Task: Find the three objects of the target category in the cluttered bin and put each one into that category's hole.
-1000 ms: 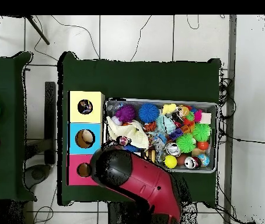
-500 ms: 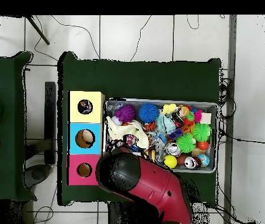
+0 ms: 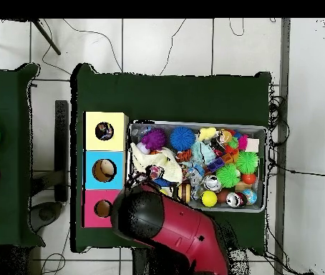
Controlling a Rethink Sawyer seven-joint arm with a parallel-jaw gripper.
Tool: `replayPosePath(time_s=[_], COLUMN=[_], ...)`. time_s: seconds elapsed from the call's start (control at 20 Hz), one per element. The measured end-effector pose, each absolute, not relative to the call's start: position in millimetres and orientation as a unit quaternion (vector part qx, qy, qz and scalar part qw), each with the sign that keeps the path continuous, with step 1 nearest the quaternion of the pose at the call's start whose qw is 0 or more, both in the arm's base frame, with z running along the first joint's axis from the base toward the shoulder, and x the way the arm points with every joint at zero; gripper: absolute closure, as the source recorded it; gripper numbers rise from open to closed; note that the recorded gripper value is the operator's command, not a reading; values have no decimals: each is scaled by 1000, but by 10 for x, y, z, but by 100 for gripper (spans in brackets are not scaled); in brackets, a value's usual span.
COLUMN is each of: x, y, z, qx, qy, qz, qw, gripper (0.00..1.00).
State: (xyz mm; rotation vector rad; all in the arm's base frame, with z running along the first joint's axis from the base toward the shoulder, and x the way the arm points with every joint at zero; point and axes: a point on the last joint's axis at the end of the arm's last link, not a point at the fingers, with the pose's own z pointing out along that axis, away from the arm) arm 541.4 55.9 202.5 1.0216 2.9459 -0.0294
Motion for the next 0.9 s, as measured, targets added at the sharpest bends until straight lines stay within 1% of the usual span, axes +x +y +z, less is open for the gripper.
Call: replayPosePath(time_s=[0.3, 0.9], x=[5422, 5341], y=[623, 879], z=[1974, 1719], qx=[322, 299], qy=[947, 954], qz=[-7, -13], qw=[7, -18], gripper=[100, 100])
